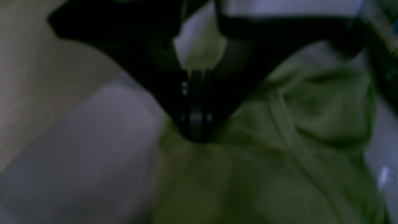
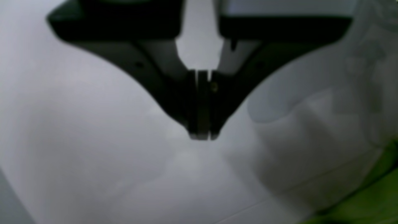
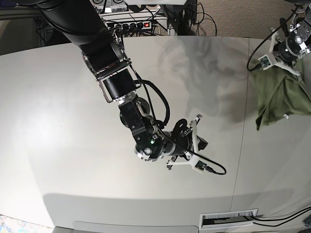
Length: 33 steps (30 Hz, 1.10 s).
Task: Fold the T-shirt properly
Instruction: 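Press and tuck the bundle's edge with the left gripper, then pat the bundle flat into a square with the left gripper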
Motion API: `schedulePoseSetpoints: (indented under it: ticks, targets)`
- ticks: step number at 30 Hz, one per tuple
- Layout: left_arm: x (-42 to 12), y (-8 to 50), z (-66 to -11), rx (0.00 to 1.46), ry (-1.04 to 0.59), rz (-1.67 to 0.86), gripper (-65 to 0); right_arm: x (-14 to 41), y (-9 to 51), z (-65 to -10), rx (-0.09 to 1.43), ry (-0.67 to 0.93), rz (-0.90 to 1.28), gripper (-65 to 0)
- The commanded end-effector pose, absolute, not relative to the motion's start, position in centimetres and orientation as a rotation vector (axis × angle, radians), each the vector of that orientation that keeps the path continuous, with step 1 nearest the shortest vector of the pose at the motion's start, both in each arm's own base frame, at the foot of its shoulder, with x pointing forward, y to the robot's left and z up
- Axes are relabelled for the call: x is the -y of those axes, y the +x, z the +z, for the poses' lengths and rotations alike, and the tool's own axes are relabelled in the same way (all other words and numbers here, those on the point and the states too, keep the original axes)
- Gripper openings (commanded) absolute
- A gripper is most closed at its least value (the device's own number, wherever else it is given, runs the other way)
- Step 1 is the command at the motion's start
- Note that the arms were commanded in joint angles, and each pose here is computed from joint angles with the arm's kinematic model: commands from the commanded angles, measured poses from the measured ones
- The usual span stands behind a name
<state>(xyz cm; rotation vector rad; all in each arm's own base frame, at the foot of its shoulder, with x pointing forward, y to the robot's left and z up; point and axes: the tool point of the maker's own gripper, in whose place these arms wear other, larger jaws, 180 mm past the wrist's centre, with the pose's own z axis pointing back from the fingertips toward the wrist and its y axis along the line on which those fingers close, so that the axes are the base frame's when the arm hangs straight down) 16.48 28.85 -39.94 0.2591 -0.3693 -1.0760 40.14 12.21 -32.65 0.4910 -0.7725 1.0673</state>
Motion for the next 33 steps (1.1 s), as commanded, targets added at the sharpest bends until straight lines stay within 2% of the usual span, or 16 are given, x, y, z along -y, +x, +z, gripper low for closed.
schedulePoseSetpoints:
  ticks: [1,7,10,15,18,22,27,33]
  targets:
    - [-28.4,17.5,-38.8,0.416,0.276,-1.087,-65.0,-13.2,41.3,-29.9,0.851,0.511,1.074,-65.0]
    - [-27.3,19.0,-36.7,0.488,0.342,-1.071,-65.0,-13.2,41.3,-29.9,0.851,0.511,1.074,-65.0]
    - [-28.1,20.3,-35.6,0.534,0.442,-1.065,-65.0,-13.2,41.3,-29.9,0.851,0.511,1.074,-65.0]
    - [-29.2,20.5,-35.3,0.514,0.508,-1.047,-65.0,-13.2,41.3,-29.9,0.851,0.512,1.074,-65.0]
    - [-30.5,22.0,-33.7,0.578,0.631,-0.991,-65.0,-13.1,41.3,-29.9,0.850,0.511,1.074,-65.0]
    - [-31.9,22.7,-32.8,0.612,0.717,-0.947,-65.0,-13.1,41.2,-30.0,0.842,0.505,1.076,-65.0]
    - [-35.9,23.1,-32.5,0.606,0.805,-0.800,-65.0,-12.9,41.1,-30.3,0.831,0.501,1.076,-65.0]
    - [-43.3,23.6,-32.4,0.633,0.794,-0.453,-65.0,-12.9,41.1,-30.3,0.830,0.501,1.077,-65.0]
